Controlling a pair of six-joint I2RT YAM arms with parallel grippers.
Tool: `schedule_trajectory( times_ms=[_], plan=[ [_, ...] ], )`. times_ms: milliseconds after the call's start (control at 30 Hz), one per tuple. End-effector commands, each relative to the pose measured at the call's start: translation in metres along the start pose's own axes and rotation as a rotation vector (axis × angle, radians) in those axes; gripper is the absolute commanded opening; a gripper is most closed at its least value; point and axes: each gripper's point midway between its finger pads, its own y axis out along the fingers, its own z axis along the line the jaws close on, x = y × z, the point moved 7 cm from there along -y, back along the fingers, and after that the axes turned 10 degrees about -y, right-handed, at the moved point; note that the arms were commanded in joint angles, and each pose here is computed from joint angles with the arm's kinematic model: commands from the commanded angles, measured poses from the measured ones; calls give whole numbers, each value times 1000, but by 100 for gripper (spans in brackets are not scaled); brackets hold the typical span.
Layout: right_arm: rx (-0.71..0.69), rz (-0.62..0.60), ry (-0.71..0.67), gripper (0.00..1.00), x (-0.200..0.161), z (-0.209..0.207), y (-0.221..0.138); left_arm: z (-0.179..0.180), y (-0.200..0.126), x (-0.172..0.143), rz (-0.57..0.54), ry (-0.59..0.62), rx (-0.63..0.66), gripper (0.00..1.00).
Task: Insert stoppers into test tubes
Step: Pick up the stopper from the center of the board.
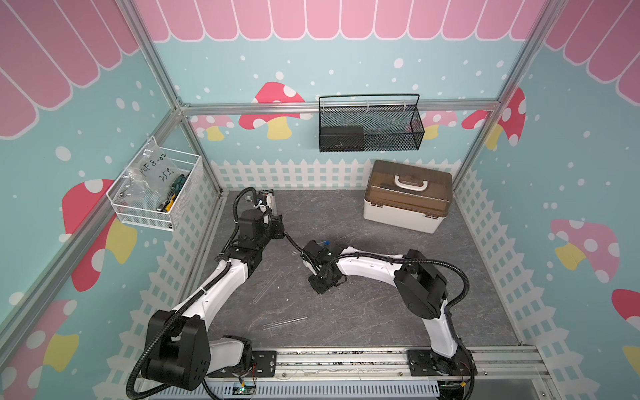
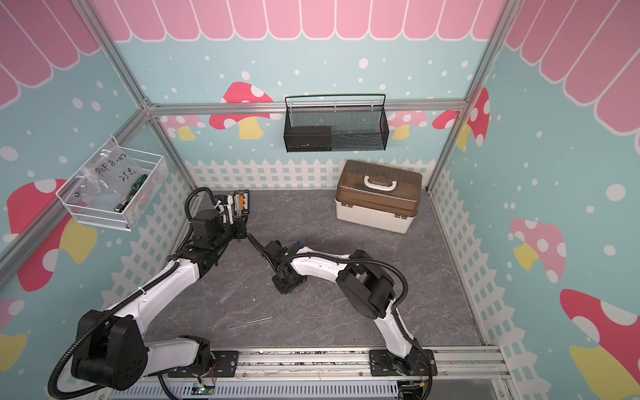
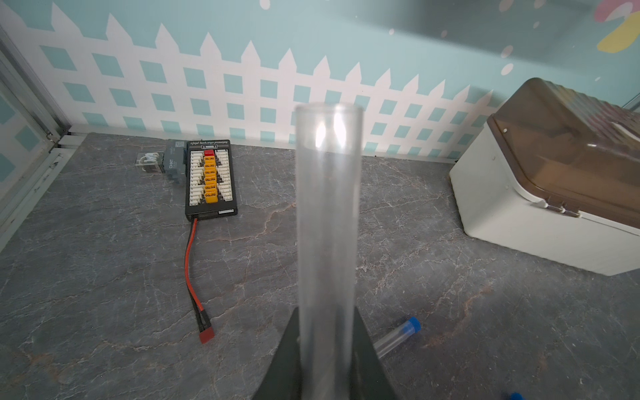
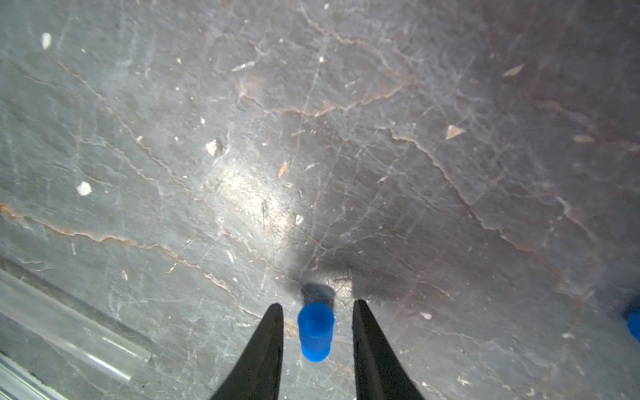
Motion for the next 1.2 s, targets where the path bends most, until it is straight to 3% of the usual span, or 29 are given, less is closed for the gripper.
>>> schedule_trajectory(
  times_ms=[0,600,833,967,1033,1167],
  plan=[
    [-26,61,0,31,-7,2,7,0,-7,6,-41,-6,-5,0],
    [-85,108,31,16,-14,4,13,1,-8,11,-58,-52,-55,0],
    [-123,23,80,9,-9,0,-17,-1,-3,8,-42,-52,-75,0],
    [-201,-78,236,9,-19,-12,-54,-2,-1,8,-24,-56,-86,0],
    [-250,-127,398,8,-31,-21,-74,-3,0,8,-20,-59,-94,0],
    [-198,-225,847,6,-61,-27,-79,-2,2,6,-5,-65,-91,0]
  ],
)
